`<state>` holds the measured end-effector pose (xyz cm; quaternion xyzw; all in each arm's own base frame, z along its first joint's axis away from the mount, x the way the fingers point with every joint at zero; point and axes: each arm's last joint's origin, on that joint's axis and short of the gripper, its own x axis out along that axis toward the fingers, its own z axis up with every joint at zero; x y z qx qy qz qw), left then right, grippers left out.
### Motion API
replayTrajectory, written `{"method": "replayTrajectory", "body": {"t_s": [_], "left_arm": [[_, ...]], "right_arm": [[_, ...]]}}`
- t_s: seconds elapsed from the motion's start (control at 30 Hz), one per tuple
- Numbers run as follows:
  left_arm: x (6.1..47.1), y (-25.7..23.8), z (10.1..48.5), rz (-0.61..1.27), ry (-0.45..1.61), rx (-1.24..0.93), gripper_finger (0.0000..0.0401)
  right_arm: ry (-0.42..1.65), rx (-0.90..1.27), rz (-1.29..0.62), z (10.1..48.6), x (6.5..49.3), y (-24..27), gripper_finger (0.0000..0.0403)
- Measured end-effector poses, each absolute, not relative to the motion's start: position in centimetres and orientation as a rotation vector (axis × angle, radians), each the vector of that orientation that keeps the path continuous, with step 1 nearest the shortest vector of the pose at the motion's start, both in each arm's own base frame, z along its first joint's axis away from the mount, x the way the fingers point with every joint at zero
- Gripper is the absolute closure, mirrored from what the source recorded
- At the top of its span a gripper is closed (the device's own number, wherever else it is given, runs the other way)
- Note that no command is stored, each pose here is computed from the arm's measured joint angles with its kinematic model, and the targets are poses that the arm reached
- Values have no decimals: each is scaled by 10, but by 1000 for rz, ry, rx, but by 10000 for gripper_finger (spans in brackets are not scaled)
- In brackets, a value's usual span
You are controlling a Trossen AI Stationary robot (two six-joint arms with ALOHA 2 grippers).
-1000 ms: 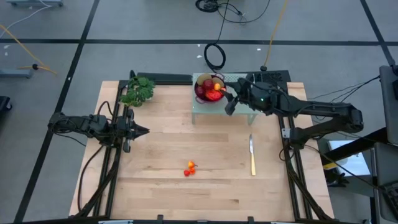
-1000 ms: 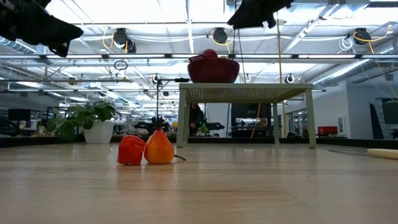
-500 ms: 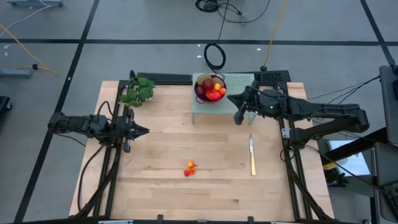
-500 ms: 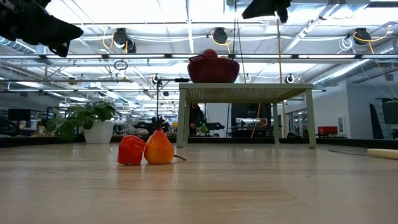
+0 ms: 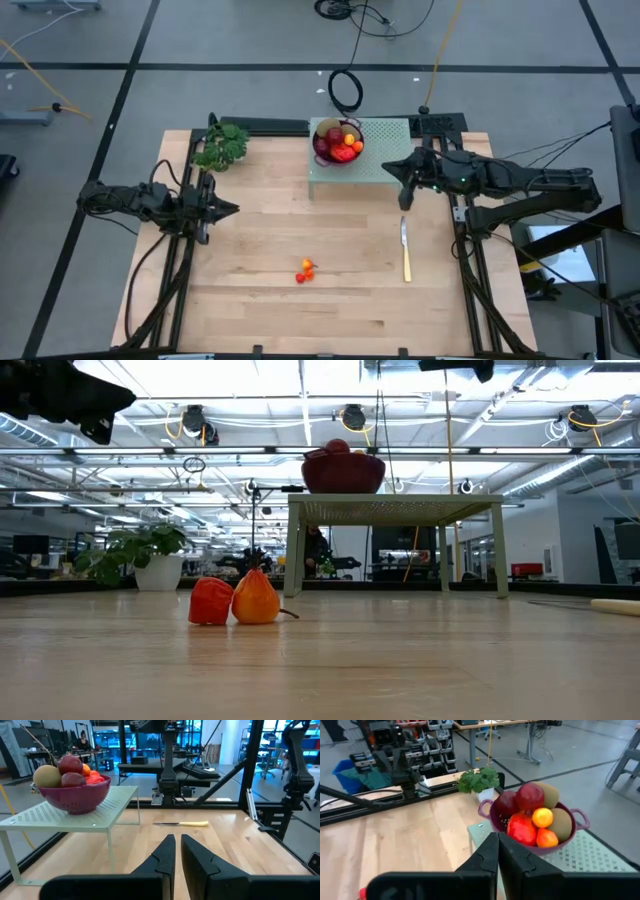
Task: Pick & Place Fruit
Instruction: Put the pear into the dark red colander on the shelf
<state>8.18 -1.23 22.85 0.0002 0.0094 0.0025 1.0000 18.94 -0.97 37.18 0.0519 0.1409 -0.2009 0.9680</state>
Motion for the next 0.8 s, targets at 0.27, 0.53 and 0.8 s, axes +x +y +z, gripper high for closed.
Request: {"method": "replayTrajectory", "body": {"t_s": [0.27,0.53,0.8], "left_arm": [[82,-12,229,4,19,3,368],[82,-12,228,2,21,-1,368],[101,-17,227,7,74,-29,368]], "right_arm": [[262,128,-364,370,171,-2,402],[171,199,-345,335,151,-1,403],[36,263,-253,299,132,-1,403]]}}
